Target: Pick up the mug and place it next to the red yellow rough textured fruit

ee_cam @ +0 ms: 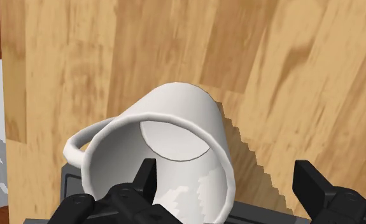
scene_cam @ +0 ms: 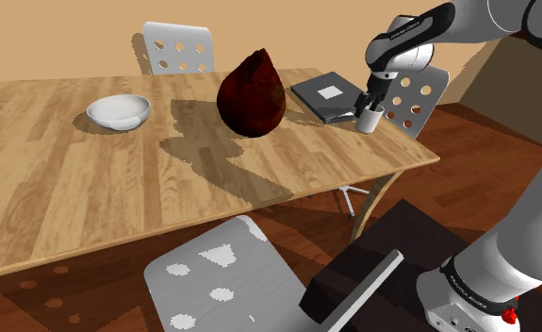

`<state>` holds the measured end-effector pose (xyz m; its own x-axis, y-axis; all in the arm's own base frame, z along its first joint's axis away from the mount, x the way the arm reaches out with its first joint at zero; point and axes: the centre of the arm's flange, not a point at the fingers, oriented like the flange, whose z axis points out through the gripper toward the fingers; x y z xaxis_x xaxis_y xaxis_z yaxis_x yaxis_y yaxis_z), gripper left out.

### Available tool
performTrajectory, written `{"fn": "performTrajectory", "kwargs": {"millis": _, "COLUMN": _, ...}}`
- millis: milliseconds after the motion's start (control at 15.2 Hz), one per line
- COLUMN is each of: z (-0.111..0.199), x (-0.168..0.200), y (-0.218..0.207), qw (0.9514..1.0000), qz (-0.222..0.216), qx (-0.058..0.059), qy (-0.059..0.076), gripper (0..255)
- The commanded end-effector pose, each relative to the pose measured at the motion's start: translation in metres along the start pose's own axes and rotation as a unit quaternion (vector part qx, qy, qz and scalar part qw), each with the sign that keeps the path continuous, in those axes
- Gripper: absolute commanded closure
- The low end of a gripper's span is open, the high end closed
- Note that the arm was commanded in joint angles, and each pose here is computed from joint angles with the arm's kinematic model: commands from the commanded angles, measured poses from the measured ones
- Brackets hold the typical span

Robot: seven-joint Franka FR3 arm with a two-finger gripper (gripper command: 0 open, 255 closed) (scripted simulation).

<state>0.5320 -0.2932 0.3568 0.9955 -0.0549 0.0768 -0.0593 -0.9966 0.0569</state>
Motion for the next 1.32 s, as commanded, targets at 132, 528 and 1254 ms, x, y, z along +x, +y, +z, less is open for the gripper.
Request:
{"fn": "performTrajectory", "kwargs": {"millis": 132, "z": 0.009, "x": 0.0, "y": 0.0, "qw": 1.0, "qz": 0.0, "qx": 0.0, "qy": 0.0, "gripper": 0}}
{"fn": "performTrajectory", "kwargs": {"millis": 528, "z": 0.009, "x": 0.0, "y": 0.0, "qw": 1.0, "qz": 0.0, "qx": 0.0, "qy": 0.0, "gripper": 255}}
{"fn": "performTrajectory", "kwargs": {"millis": 1254, "z": -0.002, "x": 0.001, "y": 0.001, "qw": 1.0, "qz": 0.0, "qx": 0.0, "qy": 0.0, "gripper": 255}}
